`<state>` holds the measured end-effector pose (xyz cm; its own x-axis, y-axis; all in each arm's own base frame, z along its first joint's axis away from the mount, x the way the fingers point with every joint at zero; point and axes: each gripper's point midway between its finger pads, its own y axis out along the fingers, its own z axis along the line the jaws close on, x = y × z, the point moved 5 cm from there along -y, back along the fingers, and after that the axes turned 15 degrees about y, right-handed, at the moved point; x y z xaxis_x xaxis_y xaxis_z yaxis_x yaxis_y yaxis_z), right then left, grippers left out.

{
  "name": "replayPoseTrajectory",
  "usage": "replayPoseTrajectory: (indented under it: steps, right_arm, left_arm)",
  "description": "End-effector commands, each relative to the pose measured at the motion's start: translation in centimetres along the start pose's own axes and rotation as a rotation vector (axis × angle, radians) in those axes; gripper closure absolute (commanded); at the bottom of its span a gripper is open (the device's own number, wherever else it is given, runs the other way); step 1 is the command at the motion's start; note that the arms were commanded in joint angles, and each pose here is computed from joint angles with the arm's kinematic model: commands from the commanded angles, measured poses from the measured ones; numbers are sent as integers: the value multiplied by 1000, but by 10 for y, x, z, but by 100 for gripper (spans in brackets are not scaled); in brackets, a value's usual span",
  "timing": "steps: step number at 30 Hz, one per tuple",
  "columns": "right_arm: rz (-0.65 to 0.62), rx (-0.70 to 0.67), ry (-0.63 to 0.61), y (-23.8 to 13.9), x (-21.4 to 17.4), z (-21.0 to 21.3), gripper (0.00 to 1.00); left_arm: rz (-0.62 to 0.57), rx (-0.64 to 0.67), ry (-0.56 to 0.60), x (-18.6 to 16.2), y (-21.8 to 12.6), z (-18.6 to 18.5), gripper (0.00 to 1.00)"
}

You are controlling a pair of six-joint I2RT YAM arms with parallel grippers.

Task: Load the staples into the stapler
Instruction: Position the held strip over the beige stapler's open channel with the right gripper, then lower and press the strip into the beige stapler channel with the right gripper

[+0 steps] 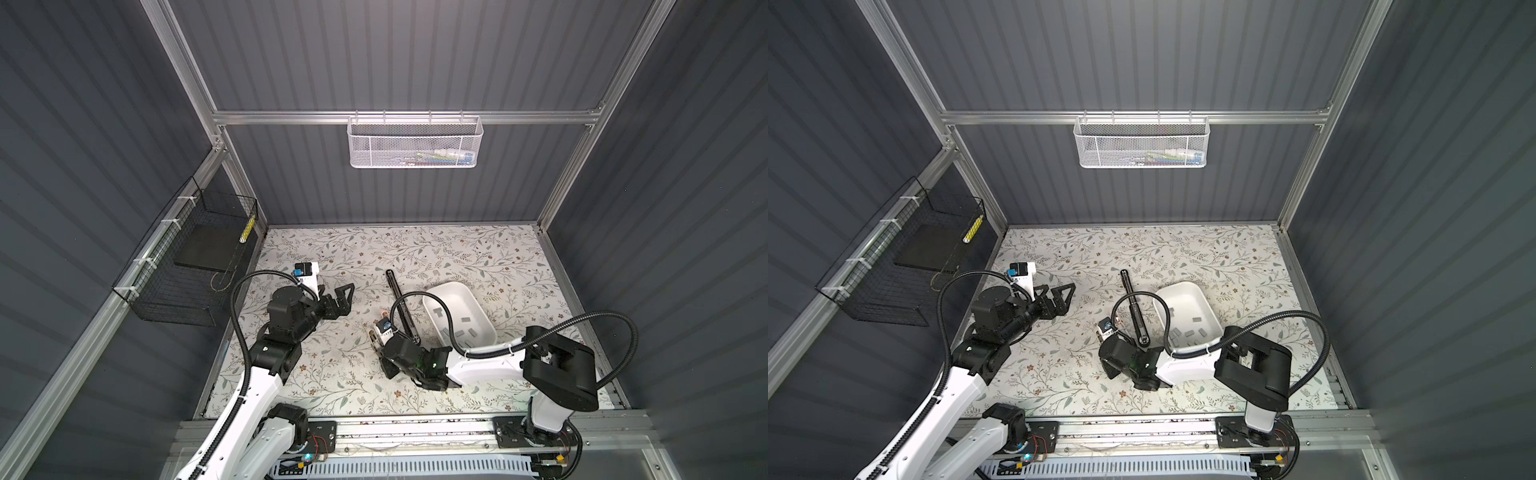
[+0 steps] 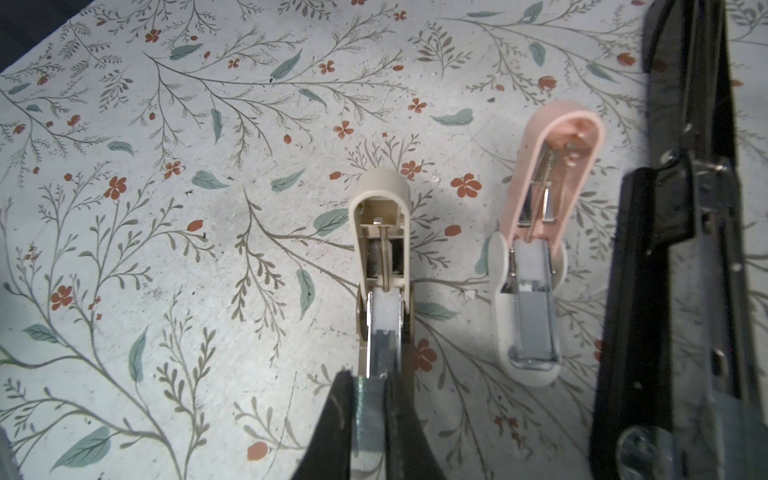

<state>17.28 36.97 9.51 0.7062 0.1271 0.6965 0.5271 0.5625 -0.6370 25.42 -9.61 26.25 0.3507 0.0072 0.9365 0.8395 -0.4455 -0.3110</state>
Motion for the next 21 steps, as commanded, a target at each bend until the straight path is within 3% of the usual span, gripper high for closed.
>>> replayPoseTrajectory:
  steps: [1,21]
  right_arm:
    - [-2,30,9,-2,6,10,100]
    - [36,0,4,13,-2,10,100]
  left_arm:
    - [1,8,-8,-1,-2,1,1]
    - [-4,10,-7,0,-3,1,0]
